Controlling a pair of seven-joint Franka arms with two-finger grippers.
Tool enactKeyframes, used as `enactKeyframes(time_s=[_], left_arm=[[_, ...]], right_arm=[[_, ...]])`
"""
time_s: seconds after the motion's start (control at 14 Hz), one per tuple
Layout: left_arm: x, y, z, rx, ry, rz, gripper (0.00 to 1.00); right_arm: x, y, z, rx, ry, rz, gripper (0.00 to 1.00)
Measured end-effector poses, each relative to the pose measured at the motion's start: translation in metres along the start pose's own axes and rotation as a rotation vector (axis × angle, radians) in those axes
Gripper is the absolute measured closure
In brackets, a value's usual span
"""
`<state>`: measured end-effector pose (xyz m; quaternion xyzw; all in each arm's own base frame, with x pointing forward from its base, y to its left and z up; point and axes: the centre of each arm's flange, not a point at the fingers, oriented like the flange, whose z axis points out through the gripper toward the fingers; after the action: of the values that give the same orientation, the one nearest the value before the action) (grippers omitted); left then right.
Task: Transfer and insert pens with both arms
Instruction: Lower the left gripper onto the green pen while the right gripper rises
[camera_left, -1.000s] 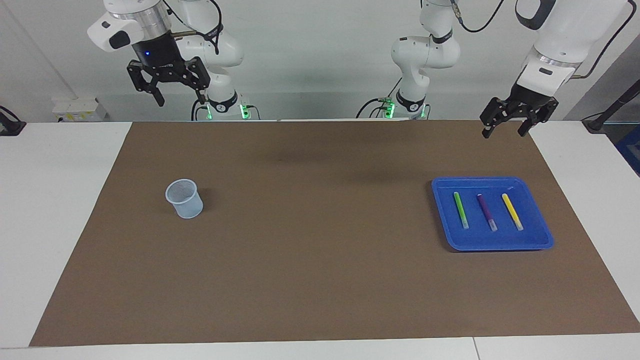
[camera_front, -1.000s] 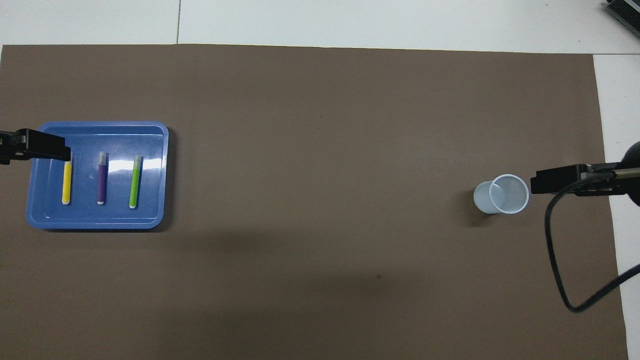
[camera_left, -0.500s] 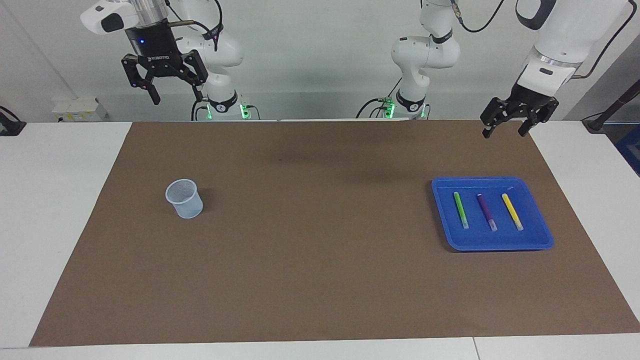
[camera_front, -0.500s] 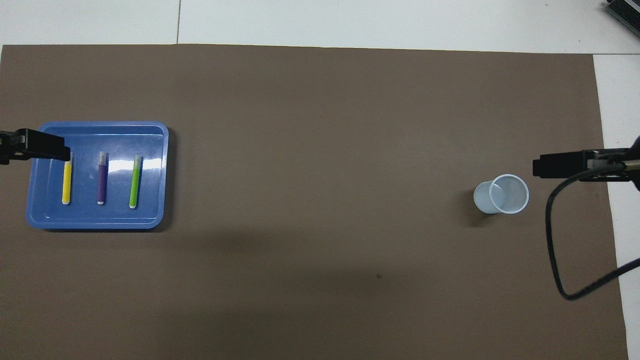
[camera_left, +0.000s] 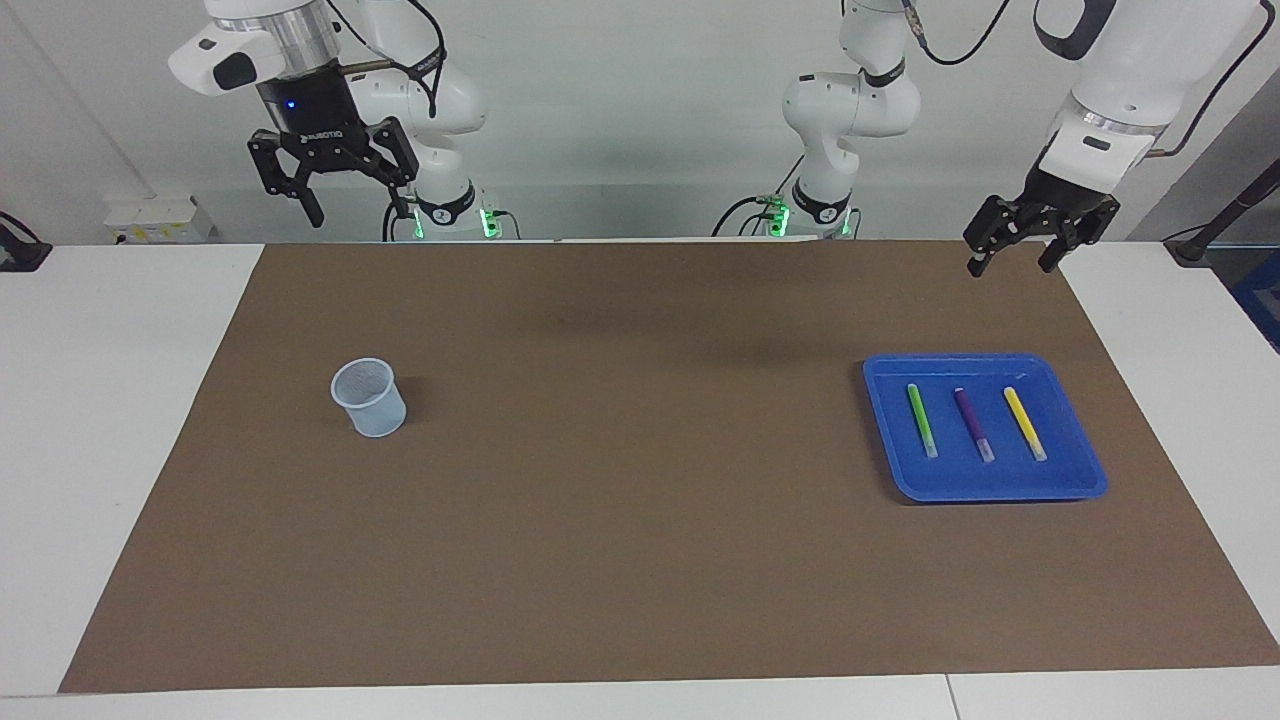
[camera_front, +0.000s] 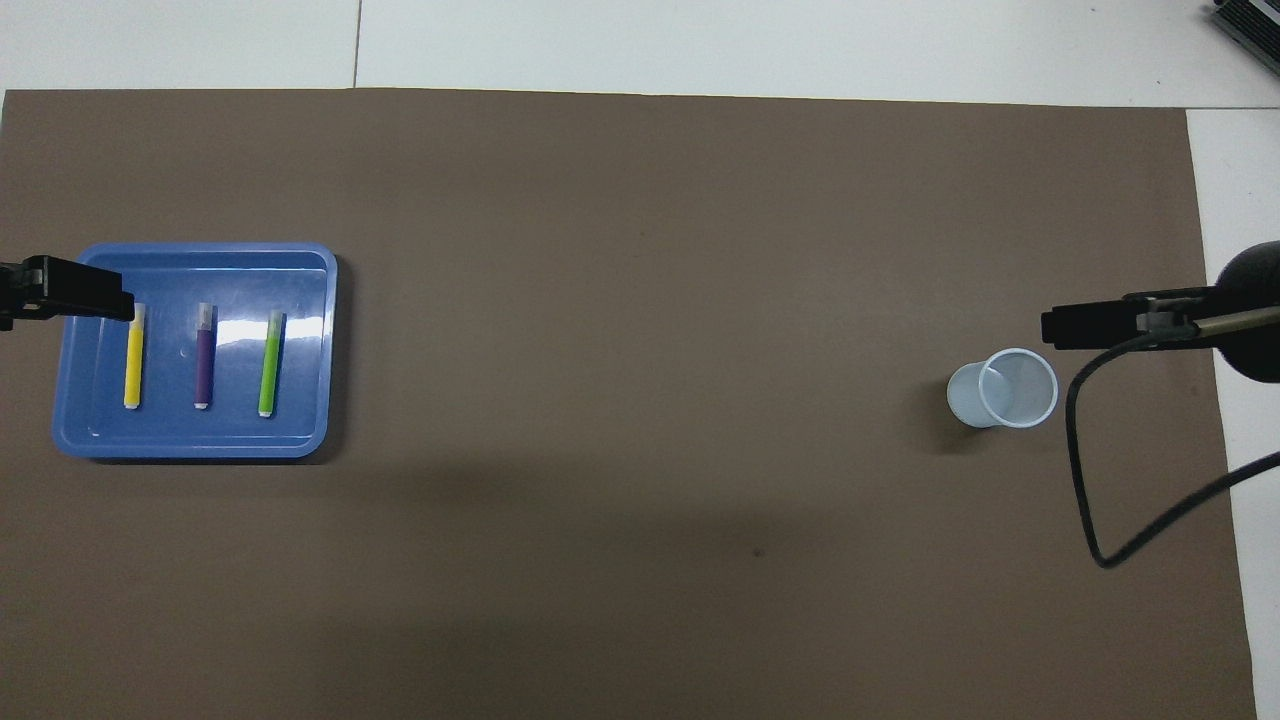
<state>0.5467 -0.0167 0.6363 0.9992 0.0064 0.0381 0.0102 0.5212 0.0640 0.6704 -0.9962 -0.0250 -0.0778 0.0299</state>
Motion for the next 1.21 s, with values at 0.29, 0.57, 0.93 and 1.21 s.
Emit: enactKeyframes(time_s=[0.29,0.57,0.93,1.21], left_arm=[[-0.004,-0.004,0.028,-0.005,0.017,-0.003,0.0],[-0.013,-0.006,0.06,-0.008,0.003,0.0,0.0],[-0.02,-0.013,0.119,-0.006,-0.019,0.008,0.0],[-0.018,-0.013,0.164,0.001,-0.034,0.014,0.0]], right_arm=[[0.015,0.002,0.038,0.034,-0.04,0.138,0.0],[0.045,-0.005,0.071,0.2,-0.005,0.379,0.0],[0.074,-0.038,0.122,0.334,-0.007,0.53,0.0],[0.079,-0.08,0.146,0.421,-0.054,0.638,0.0]])
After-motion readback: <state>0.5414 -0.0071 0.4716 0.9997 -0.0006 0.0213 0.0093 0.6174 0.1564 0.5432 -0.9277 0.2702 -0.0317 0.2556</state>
